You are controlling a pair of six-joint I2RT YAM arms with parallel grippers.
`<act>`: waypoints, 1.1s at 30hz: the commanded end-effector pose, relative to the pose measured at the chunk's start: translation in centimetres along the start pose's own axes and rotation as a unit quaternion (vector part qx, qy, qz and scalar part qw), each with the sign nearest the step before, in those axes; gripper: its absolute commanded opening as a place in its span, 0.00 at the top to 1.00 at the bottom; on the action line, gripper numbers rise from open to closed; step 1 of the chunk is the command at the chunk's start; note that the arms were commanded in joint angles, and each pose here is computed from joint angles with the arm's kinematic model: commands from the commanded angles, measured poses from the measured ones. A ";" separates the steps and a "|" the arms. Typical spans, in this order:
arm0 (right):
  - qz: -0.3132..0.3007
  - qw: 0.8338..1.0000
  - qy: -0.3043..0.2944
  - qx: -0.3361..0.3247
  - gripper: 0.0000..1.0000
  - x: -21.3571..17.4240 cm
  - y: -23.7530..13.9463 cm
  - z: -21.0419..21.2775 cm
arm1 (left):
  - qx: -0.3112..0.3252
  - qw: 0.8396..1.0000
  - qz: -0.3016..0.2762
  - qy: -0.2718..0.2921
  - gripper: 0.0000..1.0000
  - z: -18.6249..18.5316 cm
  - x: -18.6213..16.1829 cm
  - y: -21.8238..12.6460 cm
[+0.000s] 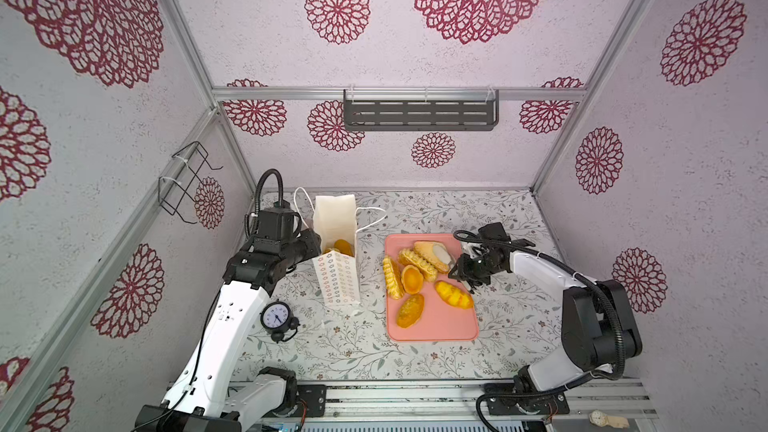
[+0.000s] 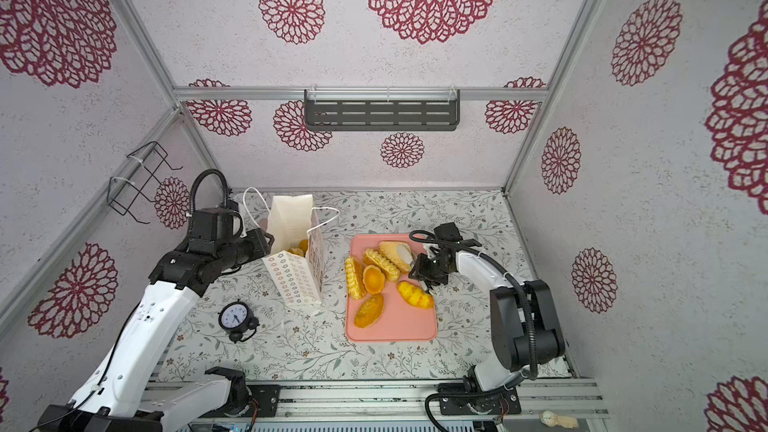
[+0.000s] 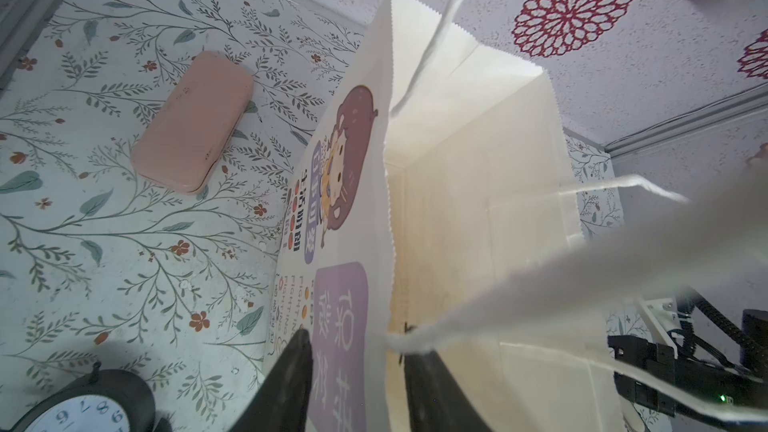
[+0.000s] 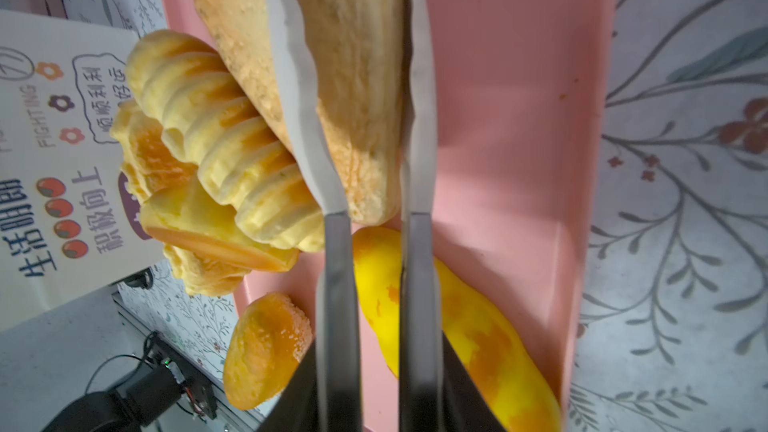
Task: Place the fake bread into the paper bag
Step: 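Lower the right gripper onto the triangular toast slice and close, then lift the toast slice and lower it into the bag with the right gripper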
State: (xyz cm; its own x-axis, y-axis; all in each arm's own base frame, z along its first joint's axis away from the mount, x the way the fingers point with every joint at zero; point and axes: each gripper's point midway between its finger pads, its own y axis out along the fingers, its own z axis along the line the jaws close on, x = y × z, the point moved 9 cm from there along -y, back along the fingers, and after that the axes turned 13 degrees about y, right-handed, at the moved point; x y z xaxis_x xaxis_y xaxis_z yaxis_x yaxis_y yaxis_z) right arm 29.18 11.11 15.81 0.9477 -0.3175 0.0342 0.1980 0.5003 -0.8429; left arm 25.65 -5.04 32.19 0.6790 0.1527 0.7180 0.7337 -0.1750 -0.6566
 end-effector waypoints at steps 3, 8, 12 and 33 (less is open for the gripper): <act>-0.033 0.999 -0.016 0.011 0.70 0.3 -2.2 1.2 | -0.005 1.000 -0.012 -0.001 0.59 -0.2 0.2 -0.3; -0.058 0.998 -0.018 -0.001 0.75 0.0 -3.9 1.3 | -0.005 1.000 -0.013 -0.002 0.58 -0.2 0.3 -0.3; -0.079 0.997 -0.019 -0.008 0.78 -0.4 -5.4 1.4 | -0.006 1.000 -0.014 -0.001 0.58 -0.3 0.4 -0.3; -0.185 0.964 -0.132 0.138 0.81 -3.3 -18.3 12.8 | -0.011 1.000 -0.019 -0.005 0.77 -0.4 0.7 -0.6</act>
State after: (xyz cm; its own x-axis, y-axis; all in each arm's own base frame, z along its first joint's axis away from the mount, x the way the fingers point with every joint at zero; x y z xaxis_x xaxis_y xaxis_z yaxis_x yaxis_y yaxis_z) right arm 26.75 11.42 33.58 0.8527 -0.3467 0.3907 0.5215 0.5238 -0.6736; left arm 25.66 -5.05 32.20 0.6789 0.1594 0.7167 0.7339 -0.1762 -0.6560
